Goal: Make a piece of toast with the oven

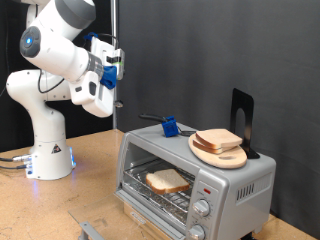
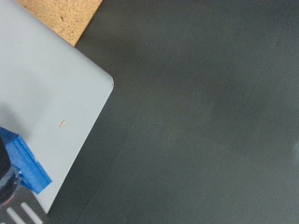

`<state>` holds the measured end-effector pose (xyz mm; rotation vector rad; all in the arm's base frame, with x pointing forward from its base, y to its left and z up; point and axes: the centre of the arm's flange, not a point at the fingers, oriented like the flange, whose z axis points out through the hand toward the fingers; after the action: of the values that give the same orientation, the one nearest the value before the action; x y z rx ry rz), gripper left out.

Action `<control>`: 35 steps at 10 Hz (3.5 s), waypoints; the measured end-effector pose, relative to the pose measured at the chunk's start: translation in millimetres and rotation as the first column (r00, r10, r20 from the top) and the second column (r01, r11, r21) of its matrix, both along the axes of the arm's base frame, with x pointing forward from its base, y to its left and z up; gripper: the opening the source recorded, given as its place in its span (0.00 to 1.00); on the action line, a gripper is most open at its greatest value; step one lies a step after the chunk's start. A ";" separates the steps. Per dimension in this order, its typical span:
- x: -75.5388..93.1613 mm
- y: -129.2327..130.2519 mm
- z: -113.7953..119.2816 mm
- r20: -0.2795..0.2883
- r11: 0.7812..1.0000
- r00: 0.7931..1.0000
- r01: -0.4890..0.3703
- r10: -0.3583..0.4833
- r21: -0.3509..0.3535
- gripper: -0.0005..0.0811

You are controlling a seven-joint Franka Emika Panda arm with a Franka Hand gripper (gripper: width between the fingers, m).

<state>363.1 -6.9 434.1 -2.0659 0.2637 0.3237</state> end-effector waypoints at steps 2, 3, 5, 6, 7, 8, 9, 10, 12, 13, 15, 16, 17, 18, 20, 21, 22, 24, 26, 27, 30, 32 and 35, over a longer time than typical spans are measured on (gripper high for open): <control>7.7 -9.3 3.9 -0.005 0.977 0.980 0.199 -0.199 0.073 0.99; 8.3 -21.1 4.2 0.005 0.952 0.956 0.292 -0.293 0.095 0.99; 7.4 -53.4 -3.1 0.003 0.906 0.908 0.418 -0.419 0.067 0.99; 4.6 -69.9 -9.6 -0.027 0.895 0.895 0.445 -0.444 0.033 0.99; 2.0 -85.8 -16.2 -0.064 0.889 0.887 0.458 -0.458 -0.006 0.99; 0.8 -100.6 -22.3 -0.091 0.885 0.881 0.464 -0.465 -0.030 0.99; 0.3 -113.4 -28.6 -0.108 0.883 0.876 0.467 -0.470 -0.047 0.99; 3.2 -119.8 -32.4 -0.122 0.885 0.877 0.463 -0.466 -0.051 0.99; 2.5 -118.7 -32.2 -0.158 0.878 0.865 0.477 -0.475 -0.033 0.99; 1.1 -122.8 -31.7 -0.200 0.866 0.848 0.500 -0.492 -0.009 0.99; 1.0 -145.4 -38.8 -0.243 0.834 0.811 0.551 -0.532 0.015 0.99; 4.0 -158.5 -47.4 -0.245 0.821 0.796 0.572 -0.553 0.004 0.99; 8.5 -169.8 -59.2 -0.228 0.805 0.781 0.593 -0.581 -0.022 0.99; 12.8 -179.2 -71.7 -0.200 0.790 0.769 0.611 -0.607 -0.050 0.99; 19.1 -193.2 -96.5 -0.135 0.779 0.767 0.620 -0.627 -0.091 0.99; 21.0 -198.3 -110.9 -0.106 0.781 0.774 0.615 -0.624 -0.108 0.99; 22.2 -202.0 -126.4 -0.087 0.786 0.783 0.606 -0.616 -0.121 0.99; 23.7 -207.0 -158.1 -0.069 0.794 0.795 0.589 -0.603 -0.152 0.99; 26.0 -206.6 -188.2 -0.060 0.798 0.802 0.577 -0.594 -0.174 0.99; 27.4 -205.2 -203.5 -0.050 0.795 0.802 0.578 -0.595 -0.182 0.99; 31.7 -194.2 -247.5 -0.050 0.802 0.811 0.564 -0.583 -0.198 0.99; 33.1 -179.0 -272.8 -0.068 0.820 0.825 0.542 -0.561 -0.184 0.99; 34.4 -159.3 -289.0 -0.091 0.842 0.842 0.512 -0.531 -0.171 0.99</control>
<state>397.5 -166.2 145.1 -2.0132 0.9404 0.1069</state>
